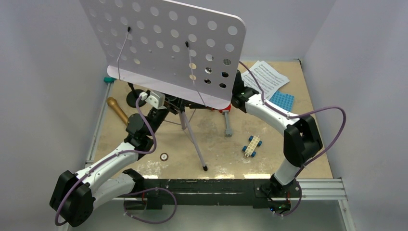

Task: Pack up the instrument practice props

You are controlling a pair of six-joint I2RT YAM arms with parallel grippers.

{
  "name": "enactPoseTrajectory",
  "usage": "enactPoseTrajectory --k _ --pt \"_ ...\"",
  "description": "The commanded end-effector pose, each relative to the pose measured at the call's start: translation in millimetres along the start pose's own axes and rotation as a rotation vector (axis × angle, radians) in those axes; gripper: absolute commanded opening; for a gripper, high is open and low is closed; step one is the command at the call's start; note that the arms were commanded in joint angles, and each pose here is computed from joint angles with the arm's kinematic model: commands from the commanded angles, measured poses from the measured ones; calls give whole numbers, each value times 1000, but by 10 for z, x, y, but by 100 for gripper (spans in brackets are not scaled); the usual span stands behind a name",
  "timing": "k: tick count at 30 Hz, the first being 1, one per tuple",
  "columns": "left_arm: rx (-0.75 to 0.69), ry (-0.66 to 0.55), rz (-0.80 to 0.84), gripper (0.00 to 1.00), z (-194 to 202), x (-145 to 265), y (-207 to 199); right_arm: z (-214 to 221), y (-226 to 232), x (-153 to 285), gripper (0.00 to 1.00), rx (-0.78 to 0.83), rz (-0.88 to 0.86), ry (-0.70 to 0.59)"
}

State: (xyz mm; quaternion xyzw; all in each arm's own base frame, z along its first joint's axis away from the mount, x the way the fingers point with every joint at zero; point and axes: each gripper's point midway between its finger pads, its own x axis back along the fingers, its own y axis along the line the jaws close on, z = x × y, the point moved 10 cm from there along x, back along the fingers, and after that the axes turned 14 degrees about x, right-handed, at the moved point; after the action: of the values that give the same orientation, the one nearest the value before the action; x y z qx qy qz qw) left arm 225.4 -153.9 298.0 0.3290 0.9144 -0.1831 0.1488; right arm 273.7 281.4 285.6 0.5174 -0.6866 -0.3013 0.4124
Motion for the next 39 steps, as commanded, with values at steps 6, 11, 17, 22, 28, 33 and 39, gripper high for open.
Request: enactPoseTrajectory --k 6,11,17,22,28,33,39 --pt "1 63 55 0 78 -3 -88 -144 204 1 38 -47 -45 -12" --pt "-4 63 50 0 73 10 -87 -188 261 14 25 4 -48 -33" --pt "5 70 49 0 101 1 -83 -137 316 43 12 173 -62 -41" --pt "11 74 48 0 113 0 -89 4 330 -24 0 408 -30 -59" --pt "22 76 37 0 125 -10 -86 284 314 -142 0 810 117 -104" --pt "24 76 34 0 138 -2 -79 359 281 -4 7 795 212 -174" --pt "24 70 36 0 119 -1 -84 253 210 317 61 468 67 -170"
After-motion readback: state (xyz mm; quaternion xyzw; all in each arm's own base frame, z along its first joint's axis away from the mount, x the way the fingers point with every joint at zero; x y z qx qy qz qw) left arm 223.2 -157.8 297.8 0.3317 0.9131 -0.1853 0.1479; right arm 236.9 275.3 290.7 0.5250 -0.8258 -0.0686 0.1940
